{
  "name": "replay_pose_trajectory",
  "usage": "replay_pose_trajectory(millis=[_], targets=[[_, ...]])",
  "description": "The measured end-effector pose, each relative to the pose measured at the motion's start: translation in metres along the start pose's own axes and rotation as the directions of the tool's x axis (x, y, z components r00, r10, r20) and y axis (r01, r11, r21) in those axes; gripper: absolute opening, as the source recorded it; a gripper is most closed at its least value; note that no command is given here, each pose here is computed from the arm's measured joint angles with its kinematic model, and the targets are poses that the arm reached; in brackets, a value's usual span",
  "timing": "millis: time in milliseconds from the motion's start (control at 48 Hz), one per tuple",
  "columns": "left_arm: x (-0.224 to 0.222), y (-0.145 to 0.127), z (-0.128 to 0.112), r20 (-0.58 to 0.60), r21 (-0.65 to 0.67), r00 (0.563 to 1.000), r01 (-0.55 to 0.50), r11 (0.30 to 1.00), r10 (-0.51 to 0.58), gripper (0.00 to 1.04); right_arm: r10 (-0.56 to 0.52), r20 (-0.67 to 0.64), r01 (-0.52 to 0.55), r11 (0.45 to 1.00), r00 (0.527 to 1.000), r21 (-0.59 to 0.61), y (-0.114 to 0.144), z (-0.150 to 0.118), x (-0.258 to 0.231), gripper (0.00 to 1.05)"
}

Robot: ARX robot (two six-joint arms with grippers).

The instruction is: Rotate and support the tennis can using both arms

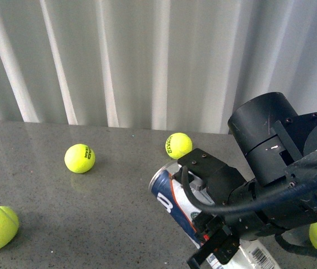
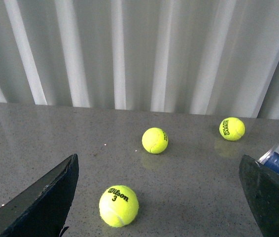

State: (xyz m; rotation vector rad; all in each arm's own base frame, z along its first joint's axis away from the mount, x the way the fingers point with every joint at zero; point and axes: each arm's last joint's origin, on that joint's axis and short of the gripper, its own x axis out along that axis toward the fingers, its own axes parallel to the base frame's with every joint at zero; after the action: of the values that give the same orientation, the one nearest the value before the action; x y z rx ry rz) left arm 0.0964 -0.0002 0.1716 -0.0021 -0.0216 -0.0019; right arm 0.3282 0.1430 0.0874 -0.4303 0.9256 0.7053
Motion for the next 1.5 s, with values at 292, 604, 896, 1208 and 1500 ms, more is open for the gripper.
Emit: replay_pose_trajectory(millis=[292, 604, 896, 1208, 1500], targets=[[0.0, 0.0, 0.0, 0.0, 0.0, 1.0, 0.0, 1.0, 0.0, 0.98, 0.037, 0.05, -0.005, 0.85, 0.998, -0.527, -0.004, 0.002, -0.007, 0.2], [0.0, 0.0, 0.0, 0.0, 0.0, 1.0, 0.0, 1.0, 0.0, 0.98, 0.079, 0.035, -0.011, 0.517, 0.996, -0.856, 0.001, 0.003, -0.002, 0.19], [0.0, 0.0, 0.0, 0.0, 0.0, 1.0, 0.0, 1.0, 0.0, 0.98, 0.083, -0.007, -0.041, 0.42, 0.997, -0.906, -0.005, 0.005, 0.01, 0.18], [0.0, 0.0, 0.0, 0.0, 0.0, 1.0, 0.0, 1.0, 0.0, 0.98, 0.087, -0.023, -0.063, 0.492, 0.996, -0.868, -0.003, -0.006, 0.02, 0.48], [0.0, 0.0, 0.0, 0.0, 0.0, 1.0, 0.0, 1.0, 0.0, 0.98, 0.139, 0.0, -0.075, 0.54, 0.99, -0.838, 0.001, -0.017, 0.023, 0.91]])
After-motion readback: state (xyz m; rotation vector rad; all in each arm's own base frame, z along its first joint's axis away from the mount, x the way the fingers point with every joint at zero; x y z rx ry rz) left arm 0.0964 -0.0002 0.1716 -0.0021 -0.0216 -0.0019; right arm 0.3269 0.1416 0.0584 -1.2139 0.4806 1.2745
